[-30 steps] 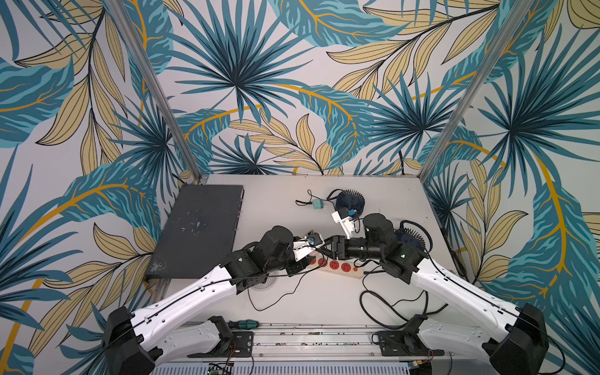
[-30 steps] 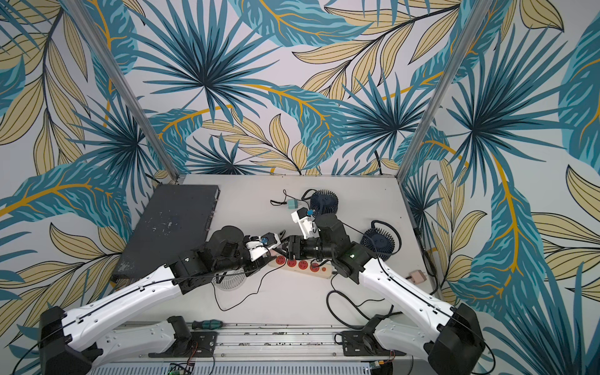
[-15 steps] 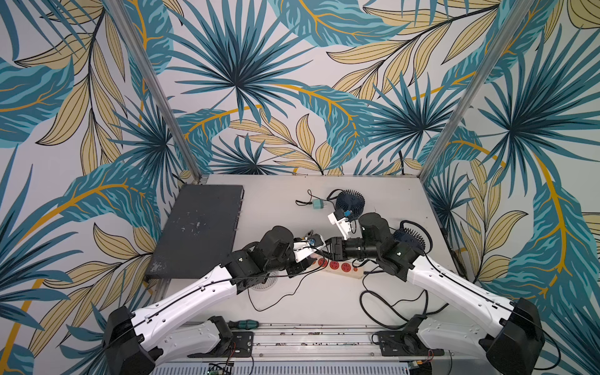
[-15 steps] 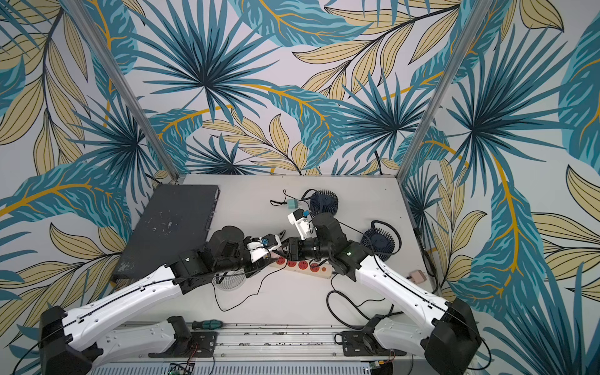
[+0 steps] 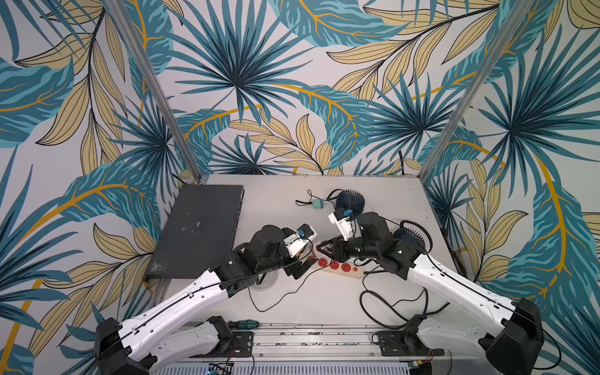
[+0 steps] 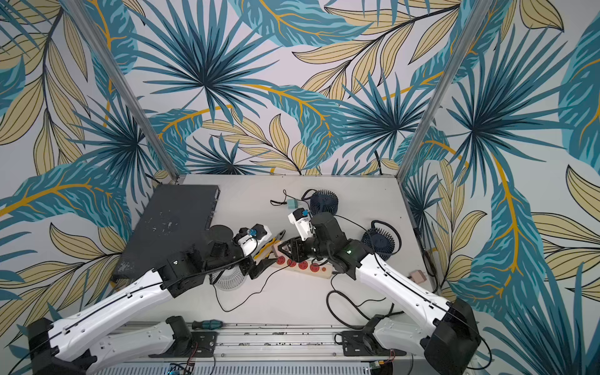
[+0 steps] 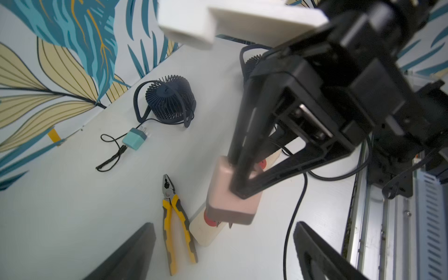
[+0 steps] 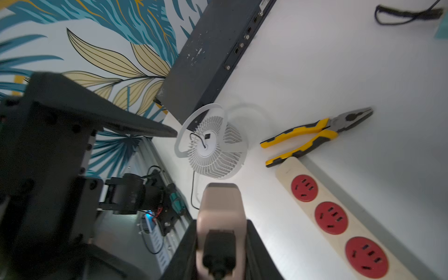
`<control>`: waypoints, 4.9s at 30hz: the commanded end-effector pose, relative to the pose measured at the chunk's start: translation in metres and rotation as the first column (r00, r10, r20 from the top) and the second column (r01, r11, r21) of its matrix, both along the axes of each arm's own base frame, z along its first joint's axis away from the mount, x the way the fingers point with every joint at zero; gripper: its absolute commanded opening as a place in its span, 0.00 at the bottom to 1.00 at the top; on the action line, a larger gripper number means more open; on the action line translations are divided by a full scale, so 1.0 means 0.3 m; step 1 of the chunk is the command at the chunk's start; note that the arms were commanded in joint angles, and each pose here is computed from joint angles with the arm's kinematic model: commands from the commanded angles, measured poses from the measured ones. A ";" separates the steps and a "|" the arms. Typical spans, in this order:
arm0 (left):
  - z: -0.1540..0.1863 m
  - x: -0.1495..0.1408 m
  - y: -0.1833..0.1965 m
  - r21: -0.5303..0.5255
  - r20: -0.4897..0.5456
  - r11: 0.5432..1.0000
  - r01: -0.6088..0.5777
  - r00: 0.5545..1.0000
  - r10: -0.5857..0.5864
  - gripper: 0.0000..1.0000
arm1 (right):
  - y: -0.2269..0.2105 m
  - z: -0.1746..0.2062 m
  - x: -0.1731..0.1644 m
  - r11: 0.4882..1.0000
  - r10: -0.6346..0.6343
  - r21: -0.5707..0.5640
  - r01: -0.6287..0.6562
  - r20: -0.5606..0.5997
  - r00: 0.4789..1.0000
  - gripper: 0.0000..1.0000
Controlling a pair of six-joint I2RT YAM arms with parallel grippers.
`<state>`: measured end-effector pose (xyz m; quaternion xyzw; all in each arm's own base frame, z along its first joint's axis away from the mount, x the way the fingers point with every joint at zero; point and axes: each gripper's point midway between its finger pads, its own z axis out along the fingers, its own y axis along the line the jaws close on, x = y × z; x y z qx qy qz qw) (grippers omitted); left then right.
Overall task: Plug the desk fan into the power strip
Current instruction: Pick up the plug from the center of the board, then insert the plug into the socket.
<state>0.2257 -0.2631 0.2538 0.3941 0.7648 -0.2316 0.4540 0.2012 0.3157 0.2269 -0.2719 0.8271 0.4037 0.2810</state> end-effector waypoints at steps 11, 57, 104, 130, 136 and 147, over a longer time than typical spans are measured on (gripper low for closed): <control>-0.263 0.169 0.053 0.011 -0.566 0.956 -0.294 0.786 0.248 0.80 | -0.025 -0.234 0.073 0.872 0.409 -0.436 -0.224 0.395 0.823 0.03; -0.705 0.266 0.057 0.203 -0.759 0.946 -0.251 0.570 0.314 0.40 | 0.039 -0.530 0.162 0.609 0.676 -0.671 -0.423 0.161 0.719 0.02; -0.806 0.267 0.091 0.248 -0.802 0.934 -0.256 0.487 0.346 0.30 | -0.029 -0.641 0.253 0.560 0.554 -0.753 -0.346 0.030 0.832 0.01; -0.805 0.276 0.098 0.253 -0.795 0.931 -0.262 0.492 0.355 0.28 | -0.220 -0.919 0.096 0.223 0.588 -0.860 -0.459 -0.257 0.767 0.00; -0.787 0.285 0.096 0.240 -0.791 0.933 -0.269 0.502 0.348 0.28 | -0.229 -0.929 0.083 0.219 0.581 -0.858 -0.465 -0.268 0.768 0.00; -0.554 0.343 0.094 0.099 -0.634 0.954 -0.282 0.721 0.279 0.52 | 0.074 -0.365 0.248 0.763 0.398 -0.630 -0.148 0.277 0.875 0.62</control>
